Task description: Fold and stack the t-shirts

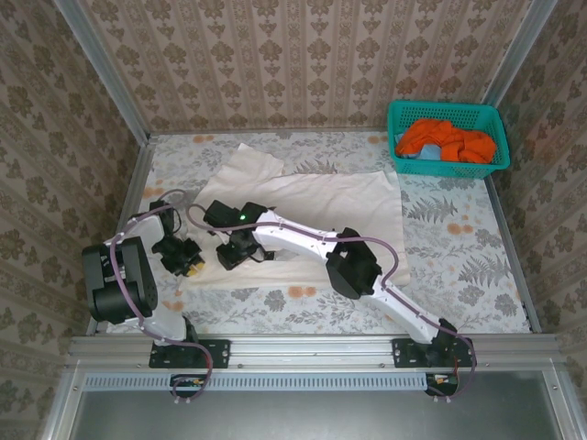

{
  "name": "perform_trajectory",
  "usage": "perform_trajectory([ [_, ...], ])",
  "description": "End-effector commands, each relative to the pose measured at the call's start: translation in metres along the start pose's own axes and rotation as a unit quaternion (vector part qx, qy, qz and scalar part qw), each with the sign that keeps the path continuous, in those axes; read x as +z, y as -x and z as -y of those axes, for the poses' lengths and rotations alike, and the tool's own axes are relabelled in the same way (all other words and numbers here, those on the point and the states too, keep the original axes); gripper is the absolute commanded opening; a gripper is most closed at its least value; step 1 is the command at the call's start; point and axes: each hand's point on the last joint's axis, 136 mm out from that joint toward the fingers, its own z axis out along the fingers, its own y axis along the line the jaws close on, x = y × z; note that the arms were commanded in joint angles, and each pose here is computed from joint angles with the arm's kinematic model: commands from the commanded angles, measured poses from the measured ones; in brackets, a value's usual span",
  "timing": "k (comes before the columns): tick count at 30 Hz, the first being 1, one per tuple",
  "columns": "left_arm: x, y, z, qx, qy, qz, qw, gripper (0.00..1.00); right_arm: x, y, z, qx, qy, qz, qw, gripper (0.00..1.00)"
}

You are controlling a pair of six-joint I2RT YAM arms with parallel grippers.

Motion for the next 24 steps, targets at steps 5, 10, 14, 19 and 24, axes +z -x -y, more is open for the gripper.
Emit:
perform_trajectory([
  [5, 0.005, -0.004, -0.007, 0.001, 0.01, -0.014, 1.0, 0.18, -0.005, -0.005, 0.002, 0.004, -0.009, -0.021, 1.0, 0.1],
  [10, 0.002, -0.002, -0.013, -0.001, 0.027, -0.006, 1.0, 0.18, -0.026, 0.013, 0.01, 0.029, 0.014, 0.008, 0.999, 0.0],
  [14, 0.001, -0.002, -0.016, -0.002, 0.036, -0.003, 0.999, 0.17, -0.04, 0.028, 0.024, 0.064, 0.042, 0.035, 0.996, 0.0],
  [19, 0.0, -0.002, -0.021, -0.003, 0.05, 0.0, 0.999, 0.17, -0.04, 0.031, 0.063, 0.101, 0.04, 0.035, 0.993, 0.0],
  [24, 0.0, -0.002, -0.025, -0.004, 0.061, 0.0, 0.998, 0.16, -0.031, 0.028, 0.094, 0.128, 0.029, 0.032, 0.991, 0.0],
])
